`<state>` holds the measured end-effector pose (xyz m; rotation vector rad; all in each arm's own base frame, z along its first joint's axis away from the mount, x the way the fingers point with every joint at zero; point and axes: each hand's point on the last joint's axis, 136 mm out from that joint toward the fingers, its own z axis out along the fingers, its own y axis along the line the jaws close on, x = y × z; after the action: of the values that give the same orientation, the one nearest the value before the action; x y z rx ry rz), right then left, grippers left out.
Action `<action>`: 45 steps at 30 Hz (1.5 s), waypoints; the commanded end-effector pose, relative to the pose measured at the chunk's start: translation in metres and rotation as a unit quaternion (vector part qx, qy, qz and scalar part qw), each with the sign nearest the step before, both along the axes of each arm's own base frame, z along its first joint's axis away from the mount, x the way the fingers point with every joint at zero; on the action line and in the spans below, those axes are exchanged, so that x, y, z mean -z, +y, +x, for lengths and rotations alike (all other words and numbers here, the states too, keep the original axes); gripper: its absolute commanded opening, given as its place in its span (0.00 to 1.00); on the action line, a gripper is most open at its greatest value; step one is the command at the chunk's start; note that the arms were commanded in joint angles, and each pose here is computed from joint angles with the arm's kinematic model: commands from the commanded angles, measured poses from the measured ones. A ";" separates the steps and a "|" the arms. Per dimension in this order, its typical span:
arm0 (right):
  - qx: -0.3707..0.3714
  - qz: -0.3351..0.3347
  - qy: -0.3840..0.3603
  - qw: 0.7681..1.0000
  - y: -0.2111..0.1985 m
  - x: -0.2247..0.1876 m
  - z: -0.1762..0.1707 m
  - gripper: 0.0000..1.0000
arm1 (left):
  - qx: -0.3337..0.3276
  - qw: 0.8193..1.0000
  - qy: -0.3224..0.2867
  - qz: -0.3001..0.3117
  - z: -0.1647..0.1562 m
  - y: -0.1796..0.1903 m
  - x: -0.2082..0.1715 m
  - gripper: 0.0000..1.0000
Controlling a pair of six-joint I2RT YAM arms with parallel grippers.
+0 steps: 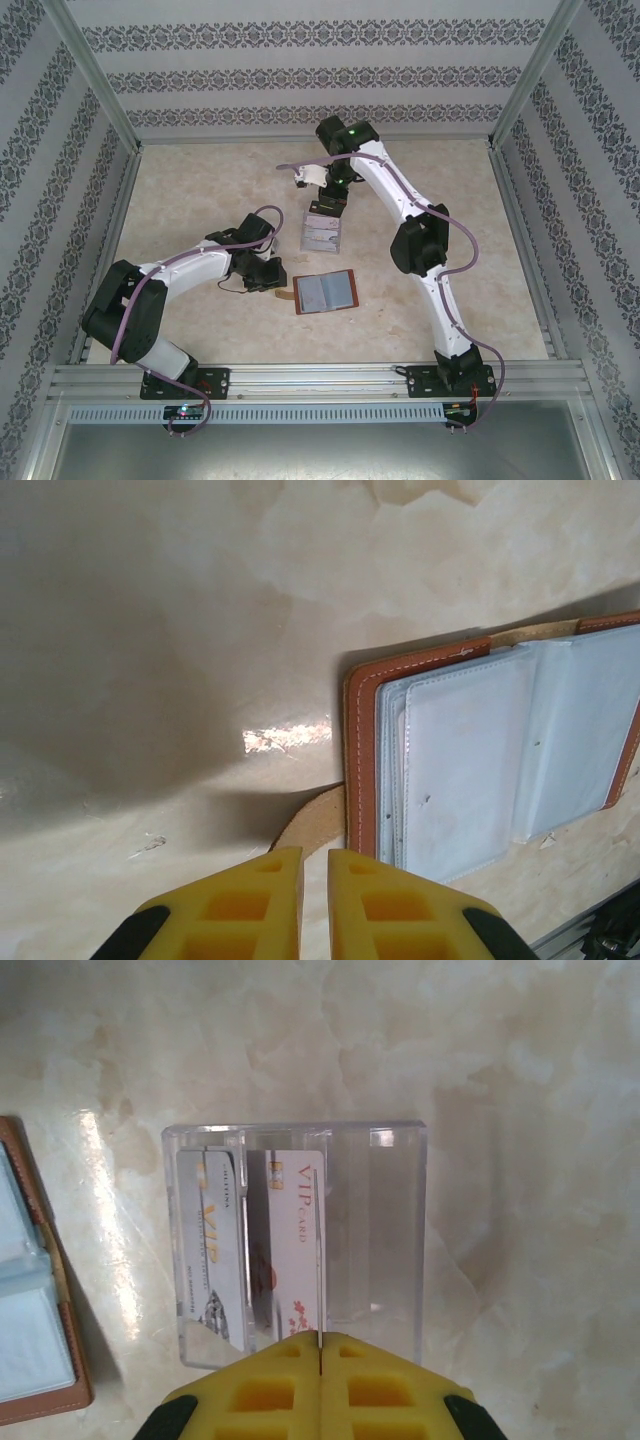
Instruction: Take the credit cards out of the card holder
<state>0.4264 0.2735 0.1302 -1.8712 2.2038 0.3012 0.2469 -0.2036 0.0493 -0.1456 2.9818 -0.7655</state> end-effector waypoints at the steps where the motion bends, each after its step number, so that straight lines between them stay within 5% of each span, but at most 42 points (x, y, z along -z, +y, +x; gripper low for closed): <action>1: -0.009 -0.004 -0.016 1.000 -0.001 0.006 0.012 0.00 | -0.013 1.000 0.013 0.009 0.001 0.006 0.000 0.14; 11: -0.015 -0.011 -0.020 1.000 0.002 0.017 0.017 0.00 | -0.014 1.000 0.012 0.013 0.002 0.007 -0.001 0.14; 23: -0.030 0.014 -0.054 0.998 0.012 -0.016 0.015 0.00 | -0.013 1.000 0.012 0.014 0.001 0.007 -0.002 0.14; 45: -0.065 -0.001 -0.034 0.997 0.016 0.027 0.019 0.00 | -0.015 1.000 0.016 0.019 0.000 0.010 0.001 0.14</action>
<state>0.4496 0.2826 0.1108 -1.9590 2.0656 0.2245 0.2442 -0.1992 0.0475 -0.1648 3.0036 -0.7410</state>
